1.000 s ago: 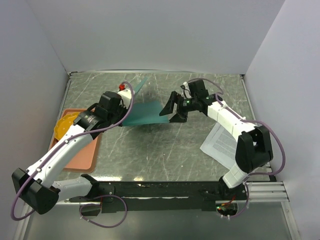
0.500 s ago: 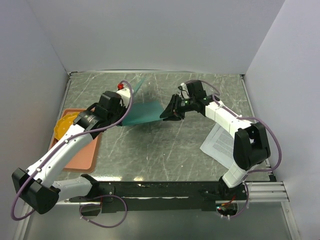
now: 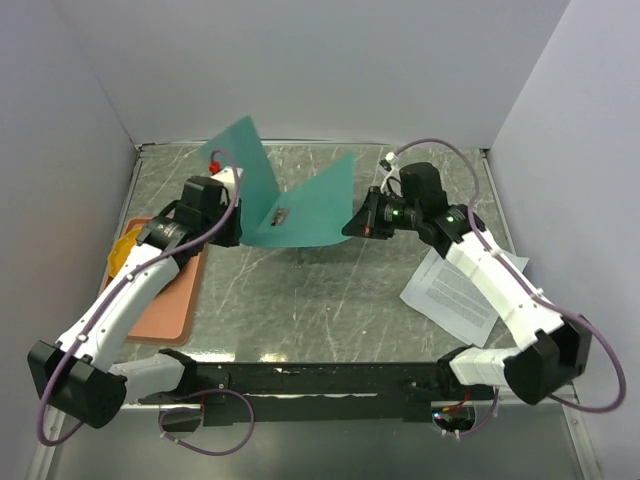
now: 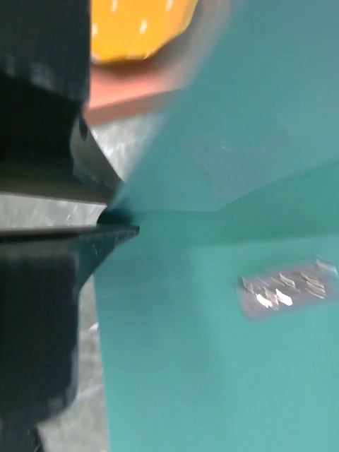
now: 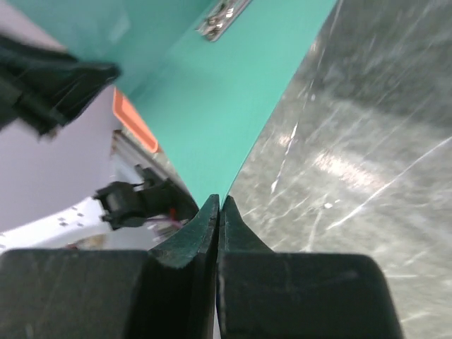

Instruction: Put the files into the folder

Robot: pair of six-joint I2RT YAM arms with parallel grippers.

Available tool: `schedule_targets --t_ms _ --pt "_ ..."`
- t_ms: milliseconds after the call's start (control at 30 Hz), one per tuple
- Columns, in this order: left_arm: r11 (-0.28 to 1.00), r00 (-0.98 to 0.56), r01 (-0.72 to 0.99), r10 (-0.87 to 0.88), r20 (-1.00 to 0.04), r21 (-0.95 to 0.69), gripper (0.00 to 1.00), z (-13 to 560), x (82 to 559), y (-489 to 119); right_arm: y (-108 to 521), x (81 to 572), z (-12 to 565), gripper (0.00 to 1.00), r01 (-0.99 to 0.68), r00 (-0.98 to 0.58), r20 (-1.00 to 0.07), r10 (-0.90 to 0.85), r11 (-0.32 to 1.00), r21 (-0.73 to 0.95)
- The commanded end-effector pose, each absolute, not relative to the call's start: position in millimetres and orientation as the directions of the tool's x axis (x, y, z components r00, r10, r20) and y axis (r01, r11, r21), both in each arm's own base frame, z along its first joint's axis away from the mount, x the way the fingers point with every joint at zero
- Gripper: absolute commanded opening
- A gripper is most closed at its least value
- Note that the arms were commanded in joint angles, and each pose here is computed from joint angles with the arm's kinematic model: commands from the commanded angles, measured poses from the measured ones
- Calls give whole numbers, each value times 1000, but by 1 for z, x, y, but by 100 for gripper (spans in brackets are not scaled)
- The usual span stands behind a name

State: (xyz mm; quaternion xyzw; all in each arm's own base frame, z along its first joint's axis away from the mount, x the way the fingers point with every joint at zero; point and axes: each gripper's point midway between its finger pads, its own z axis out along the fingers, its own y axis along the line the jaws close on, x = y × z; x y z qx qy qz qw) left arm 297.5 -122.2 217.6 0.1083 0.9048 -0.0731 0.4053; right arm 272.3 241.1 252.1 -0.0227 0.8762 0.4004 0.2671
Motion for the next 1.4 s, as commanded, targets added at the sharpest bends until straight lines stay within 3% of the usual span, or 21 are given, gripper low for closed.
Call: schedule_targets --t_ms 0,67,100,167,200,267,667,967,1033,1067,1167,1367 --pt "989 -815 122 51 -577 -85 34 173 275 -80 203 258 221 0 -316 -821 -570 34 805 503" --pt "986 -818 136 58 -573 -94 44 173 270 -80 203 253 215 0 -327 -827 -561 12 802 500" --pt "984 -799 150 65 -598 -94 59 180 268 -80 203 251 208 0 -322 -837 -546 5 804 501" --pt "976 -782 184 72 -619 -119 71 189 265 -85 203 249 201 0 -315 -848 -531 0 805 502" --pt "972 -766 200 79 -638 -120 82 196 262 -85 202 248 196 0 -307 -854 -520 -2 809 502" --pt "967 -751 221 87 -655 -124 91 203 261 -87 202 246 190 0 -300 -864 -504 -5 809 505" --pt "952 -651 287 111 -751 -108 95 236 295 -99 192 191 140 0 -210 -951 -304 -48 823 528" --pt "933 -629 357 208 -749 -41 97 210 338 -121 167 153 106 1 -121 -986 -161 -52 883 453" --pt "921 -616 389 259 -744 -1 97 198 346 -125 161 156 104 20 -102 -987 -159 -38 904 415" --pt "919 -614 394 280 -738 21 97 192 348 -127 159 157 104 45 -95 -987 -160 -32 910 403" --pt "912 -625 407 317 -713 48 97 169 358 -129 144 165 105 83 -47 -984 -178 10 949 313" --pt "908 -643 412 346 -684 72 96 140 370 -129 102 191 121 89 144 -948 -263 177 980 140"
